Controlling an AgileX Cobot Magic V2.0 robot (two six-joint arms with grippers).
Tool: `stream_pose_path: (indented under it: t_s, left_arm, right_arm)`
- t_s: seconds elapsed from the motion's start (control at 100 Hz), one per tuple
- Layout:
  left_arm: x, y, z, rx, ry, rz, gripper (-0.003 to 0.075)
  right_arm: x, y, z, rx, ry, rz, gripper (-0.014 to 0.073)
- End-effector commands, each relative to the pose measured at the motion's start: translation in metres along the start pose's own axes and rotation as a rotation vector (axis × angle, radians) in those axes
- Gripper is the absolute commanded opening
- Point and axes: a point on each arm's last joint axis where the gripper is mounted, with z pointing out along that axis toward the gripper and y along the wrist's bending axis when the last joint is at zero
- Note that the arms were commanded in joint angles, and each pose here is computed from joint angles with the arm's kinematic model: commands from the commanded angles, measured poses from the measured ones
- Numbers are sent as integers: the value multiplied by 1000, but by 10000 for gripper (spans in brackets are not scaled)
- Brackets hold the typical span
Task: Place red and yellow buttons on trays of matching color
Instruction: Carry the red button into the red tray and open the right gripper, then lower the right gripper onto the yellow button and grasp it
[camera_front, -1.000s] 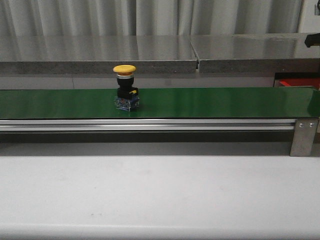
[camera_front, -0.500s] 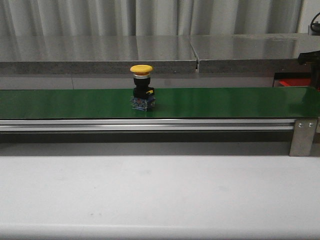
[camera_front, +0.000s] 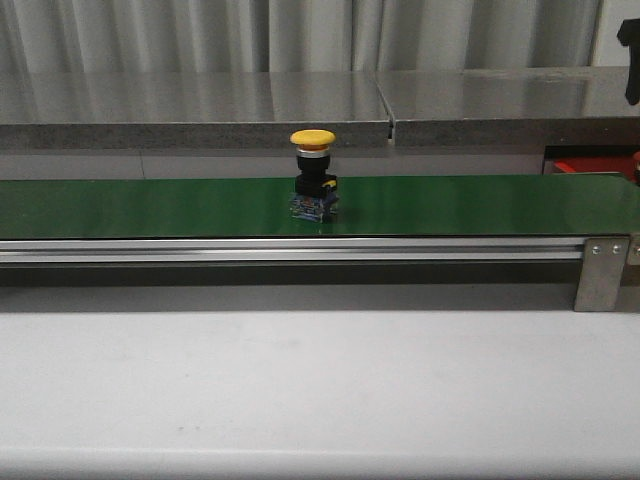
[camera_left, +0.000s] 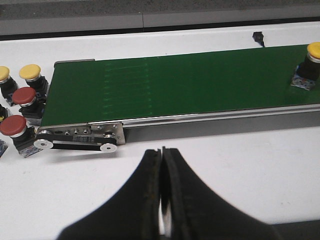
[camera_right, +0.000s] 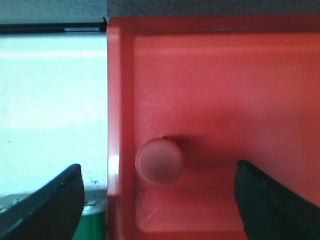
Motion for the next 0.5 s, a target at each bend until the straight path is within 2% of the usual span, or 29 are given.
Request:
stream_pose_path:
  t_s: [0.0, 0.32, 0.49]
  left_arm:
    - [-13, -1, -5, 7, -93, -8, -20]
    - [-13, -1, -5, 7, -93, -8, -20]
    - [-13, -1, -5, 7, -93, -8, -20]
  right_arm:
    - [-13, 9, -62, 11, -135, -28, 610]
    - [14, 47, -116, -15, -117, -113, 610]
    - [32, 84, -131, -70, -91, -207, 610]
